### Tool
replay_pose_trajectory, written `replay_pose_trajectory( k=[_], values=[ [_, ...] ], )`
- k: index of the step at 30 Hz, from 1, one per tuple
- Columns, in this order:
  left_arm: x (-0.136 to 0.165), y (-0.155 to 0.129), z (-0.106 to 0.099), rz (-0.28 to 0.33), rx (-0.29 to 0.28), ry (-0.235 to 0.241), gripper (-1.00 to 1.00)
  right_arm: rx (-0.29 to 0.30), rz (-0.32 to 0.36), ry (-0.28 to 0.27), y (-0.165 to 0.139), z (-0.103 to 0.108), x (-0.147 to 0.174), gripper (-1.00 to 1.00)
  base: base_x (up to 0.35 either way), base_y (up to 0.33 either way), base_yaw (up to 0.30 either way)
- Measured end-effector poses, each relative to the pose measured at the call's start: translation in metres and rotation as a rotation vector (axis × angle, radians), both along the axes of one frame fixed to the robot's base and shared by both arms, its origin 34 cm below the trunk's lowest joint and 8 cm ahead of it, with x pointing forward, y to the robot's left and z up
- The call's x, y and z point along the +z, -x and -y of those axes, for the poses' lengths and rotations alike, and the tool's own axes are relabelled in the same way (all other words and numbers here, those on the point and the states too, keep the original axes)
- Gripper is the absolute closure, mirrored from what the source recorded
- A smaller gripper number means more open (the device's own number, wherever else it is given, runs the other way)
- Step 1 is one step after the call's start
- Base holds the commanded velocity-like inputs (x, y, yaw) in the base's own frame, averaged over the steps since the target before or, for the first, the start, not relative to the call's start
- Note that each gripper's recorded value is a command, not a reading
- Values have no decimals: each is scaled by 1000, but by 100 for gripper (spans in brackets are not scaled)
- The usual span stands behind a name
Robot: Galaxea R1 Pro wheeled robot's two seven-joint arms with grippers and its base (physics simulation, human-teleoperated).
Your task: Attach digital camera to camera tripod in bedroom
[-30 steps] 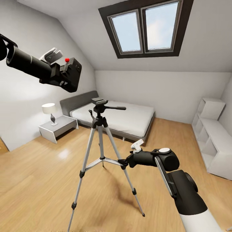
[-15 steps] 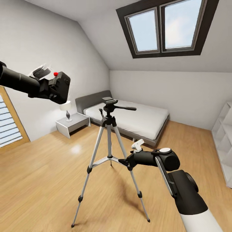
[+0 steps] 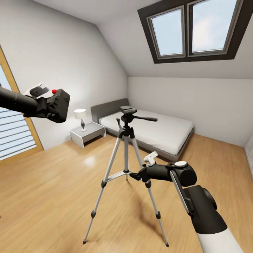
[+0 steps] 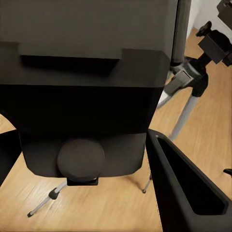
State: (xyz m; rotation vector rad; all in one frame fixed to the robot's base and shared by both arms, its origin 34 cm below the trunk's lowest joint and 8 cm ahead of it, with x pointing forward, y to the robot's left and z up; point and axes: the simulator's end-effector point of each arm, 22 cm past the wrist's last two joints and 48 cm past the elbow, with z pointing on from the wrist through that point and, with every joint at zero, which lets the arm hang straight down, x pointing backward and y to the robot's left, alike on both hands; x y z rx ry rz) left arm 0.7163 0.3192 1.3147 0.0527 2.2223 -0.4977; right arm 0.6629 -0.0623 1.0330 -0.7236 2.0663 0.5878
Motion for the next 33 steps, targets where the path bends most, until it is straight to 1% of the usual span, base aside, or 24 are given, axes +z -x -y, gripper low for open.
replay_pose_trajectory(
  k=[5,18,19,22,23,24,25,26,28,29,30,31,32,33],
  values=[
    [0,0,-2,1,12,10,100,-3,1,4,-1,2,-1,-100,99,-288,7],
    [-1,-1,-6,1,23,9,100,-5,1,9,-1,4,-2,-100,22,-329,1],
    [-2,-1,-12,4,34,0,100,-2,0,7,0,3,-2,-100,2,-208,0],
    [-3,1,-22,0,52,3,100,6,13,4,1,1,-4,-100,1,-128,0],
    [-8,3,-33,-6,73,-6,100,16,36,3,1,-1,-4,-100,1,-68,0],
    [-9,4,-37,-13,80,5,100,20,50,3,1,-2,-5,-100,0,-44,0],
    [-14,7,-50,-19,103,-5,100,27,71,2,2,-3,-6,-100,0,-35,0],
    [-16,8,-53,-25,109,8,100,30,80,1,2,-4,-6,-100,0,-28,0],
    [-22,11,-68,-35,136,-6,100,36,94,0,4,-6,-9,-100,0,-18,0],
    [-21,11,-65,-36,134,10,100,36,95,1,4,-6,-9,-100,0,-38,0],
    [-25,13,-72,-42,144,-2,100,39,98,1,5,-6,-11,-100,0,-38,0],
    [-24,13,-70,-42,143,8,100,39,98,1,5,-6,-11,-100,0,-102,0],
    [-27,14,-74,-47,149,3,100,41,94,3,5,-7,-15,-100,0,-140,0],
    [-28,14,-75,-49,151,7,100,42,90,3,5,-7,-17,-100,0,-178,0]
  ],
)
